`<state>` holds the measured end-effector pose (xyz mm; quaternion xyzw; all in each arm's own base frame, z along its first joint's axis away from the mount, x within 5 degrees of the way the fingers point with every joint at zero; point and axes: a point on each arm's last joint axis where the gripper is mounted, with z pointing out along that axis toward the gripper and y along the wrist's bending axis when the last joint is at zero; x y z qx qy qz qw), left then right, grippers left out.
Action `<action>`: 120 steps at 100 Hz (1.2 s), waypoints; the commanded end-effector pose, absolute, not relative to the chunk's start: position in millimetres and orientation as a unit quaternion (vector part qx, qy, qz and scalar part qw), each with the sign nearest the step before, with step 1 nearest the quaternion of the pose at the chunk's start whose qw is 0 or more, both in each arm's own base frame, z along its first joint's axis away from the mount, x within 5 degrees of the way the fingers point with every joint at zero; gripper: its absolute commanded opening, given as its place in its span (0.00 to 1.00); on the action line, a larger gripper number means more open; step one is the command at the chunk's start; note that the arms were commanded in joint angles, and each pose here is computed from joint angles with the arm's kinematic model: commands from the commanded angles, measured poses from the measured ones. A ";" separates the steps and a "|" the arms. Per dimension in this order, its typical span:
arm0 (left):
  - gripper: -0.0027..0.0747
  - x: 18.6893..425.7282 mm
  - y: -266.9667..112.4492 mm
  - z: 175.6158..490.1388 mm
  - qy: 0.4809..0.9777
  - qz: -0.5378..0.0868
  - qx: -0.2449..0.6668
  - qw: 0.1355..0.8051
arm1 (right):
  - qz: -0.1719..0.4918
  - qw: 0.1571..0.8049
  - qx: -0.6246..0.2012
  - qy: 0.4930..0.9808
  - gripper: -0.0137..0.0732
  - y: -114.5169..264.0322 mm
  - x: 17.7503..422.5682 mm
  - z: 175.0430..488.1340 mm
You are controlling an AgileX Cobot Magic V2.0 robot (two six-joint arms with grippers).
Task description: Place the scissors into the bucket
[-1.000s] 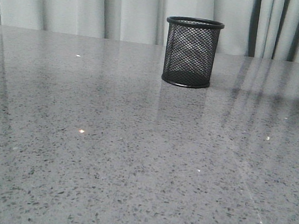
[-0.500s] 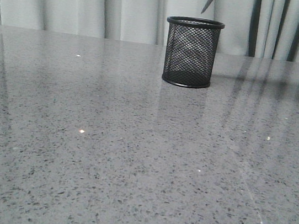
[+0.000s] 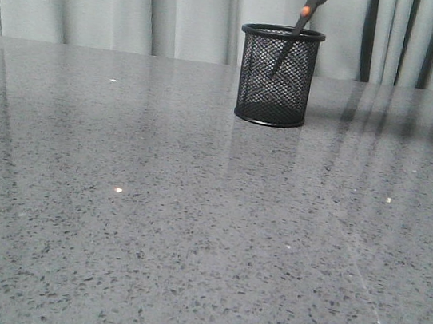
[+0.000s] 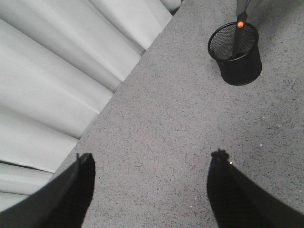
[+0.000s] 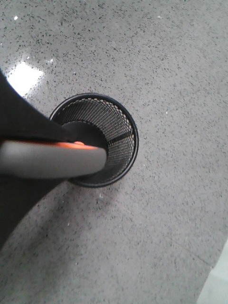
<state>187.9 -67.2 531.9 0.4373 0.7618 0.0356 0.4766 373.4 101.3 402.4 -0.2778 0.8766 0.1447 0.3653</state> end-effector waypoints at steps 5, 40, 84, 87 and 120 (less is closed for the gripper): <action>0.63 178.9 -65.9 545.0 0.746 0.030 0.424 0.513 | 0.143 0.426 -0.276 0.850 0.11 108.1 368.6 427.9; 0.63 178.9 -65.9 545.0 0.746 0.030 0.424 0.513 | 0.144 0.423 -0.278 0.850 0.17 111.6 370.6 424.7; 0.63 178.9 -65.9 545.0 0.746 0.030 0.424 0.513 | 0.139 0.445 -0.261 0.845 0.53 94.5 364.0 455.6; 0.63 178.9 -65.9 545.0 0.746 0.030 0.424 0.513 | 0.140 0.448 -0.258 0.844 0.53 91.5 360.6 462.4; 0.47 178.0 -68.2 545.4 0.743 0.016 0.426 0.515 | 0.152 0.488 -0.235 0.827 0.09 69.9 313.5 510.5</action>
